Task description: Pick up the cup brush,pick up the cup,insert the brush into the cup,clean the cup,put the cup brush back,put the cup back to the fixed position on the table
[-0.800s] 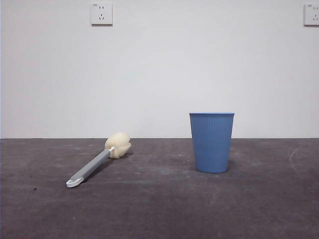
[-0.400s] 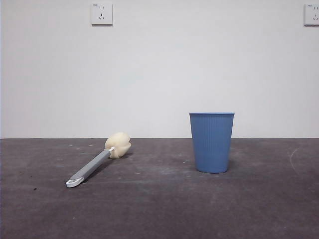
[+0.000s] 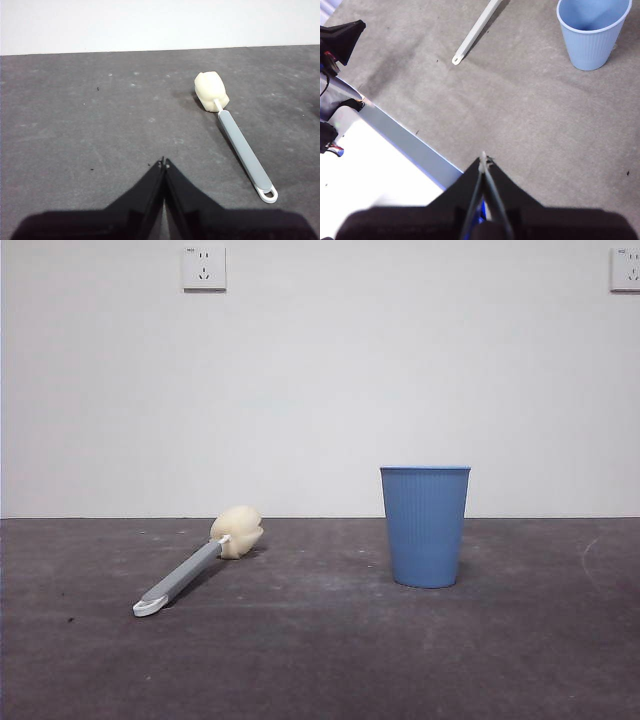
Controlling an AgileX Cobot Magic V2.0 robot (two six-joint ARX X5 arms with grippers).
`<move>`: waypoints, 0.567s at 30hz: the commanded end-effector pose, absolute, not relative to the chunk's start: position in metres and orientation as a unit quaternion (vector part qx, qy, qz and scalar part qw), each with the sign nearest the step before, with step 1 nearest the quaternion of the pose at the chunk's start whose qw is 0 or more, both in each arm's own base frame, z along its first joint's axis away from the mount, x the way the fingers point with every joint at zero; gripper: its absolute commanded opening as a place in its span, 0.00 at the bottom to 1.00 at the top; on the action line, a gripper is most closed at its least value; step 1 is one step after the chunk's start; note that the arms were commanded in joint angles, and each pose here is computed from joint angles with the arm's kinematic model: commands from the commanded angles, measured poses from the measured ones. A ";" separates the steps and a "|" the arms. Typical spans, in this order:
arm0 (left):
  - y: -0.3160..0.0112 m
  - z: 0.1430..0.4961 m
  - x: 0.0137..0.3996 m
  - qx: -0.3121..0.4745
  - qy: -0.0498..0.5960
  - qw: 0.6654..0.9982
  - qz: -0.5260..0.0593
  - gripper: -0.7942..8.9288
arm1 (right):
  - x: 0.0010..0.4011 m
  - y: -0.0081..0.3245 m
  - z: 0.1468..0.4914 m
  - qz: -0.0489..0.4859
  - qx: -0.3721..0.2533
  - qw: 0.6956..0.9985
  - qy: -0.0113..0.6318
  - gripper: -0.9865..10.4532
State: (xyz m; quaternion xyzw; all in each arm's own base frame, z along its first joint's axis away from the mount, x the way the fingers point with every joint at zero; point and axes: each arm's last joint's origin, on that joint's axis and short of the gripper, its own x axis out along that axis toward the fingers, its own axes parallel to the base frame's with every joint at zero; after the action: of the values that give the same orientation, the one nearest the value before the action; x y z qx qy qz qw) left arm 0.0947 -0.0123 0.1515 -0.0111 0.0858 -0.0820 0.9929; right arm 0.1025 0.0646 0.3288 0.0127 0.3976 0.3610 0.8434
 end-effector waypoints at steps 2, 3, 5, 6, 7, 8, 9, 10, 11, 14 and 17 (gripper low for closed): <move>-0.012 0.147 0.095 -0.014 0.088 0.993 -0.080 0.08 | 0.102 0.065 0.329 0.361 0.012 0.844 0.397 0.09; -0.012 0.147 0.095 -0.014 0.088 0.993 -0.080 0.08 | 0.102 0.064 0.329 0.361 0.012 0.844 0.397 0.09; -0.012 0.147 0.095 -0.014 0.088 0.993 -0.080 0.08 | 0.101 0.063 0.330 0.361 -0.008 0.852 0.378 0.09; -0.012 0.147 0.095 -0.014 0.088 0.993 -0.080 0.08 | 0.100 0.061 0.332 0.355 -0.023 0.861 0.364 0.09; -0.012 0.147 0.095 -0.014 0.088 0.993 -0.080 0.08 | 0.099 0.058 0.334 0.343 -0.039 0.873 0.343 0.09; -0.012 0.147 0.095 -0.014 0.088 0.993 -0.080 0.08 | 0.098 0.055 0.338 0.332 -0.049 0.886 0.320 0.09; -0.012 0.147 0.095 -0.014 0.088 0.993 -0.080 0.08 | 0.095 0.052 0.342 0.328 -0.051 0.897 0.292 0.09; -0.012 0.147 0.095 -0.014 0.088 0.993 -0.080 0.08 | 0.092 0.050 0.347 0.327 -0.050 0.905 0.266 0.09; -0.012 0.147 0.095 -0.014 0.088 0.993 -0.079 0.08 | 0.087 0.046 0.352 0.323 -0.047 0.915 0.235 0.09; -0.012 0.147 0.095 -0.014 0.088 0.993 -0.080 0.08 | 0.071 0.034 0.364 0.276 -0.046 0.948 0.153 0.09; -0.012 0.147 0.095 -0.014 0.088 0.993 -0.080 0.08 | 0.054 0.021 0.371 0.199 -0.044 0.975 0.090 0.09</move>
State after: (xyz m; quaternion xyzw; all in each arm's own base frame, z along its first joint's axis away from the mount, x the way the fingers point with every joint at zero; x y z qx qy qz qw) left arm 0.0947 -0.0123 0.1516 -0.0111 0.0856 -0.0820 0.9929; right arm 0.0549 0.0223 0.3730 -0.0391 0.0951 0.2135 0.9715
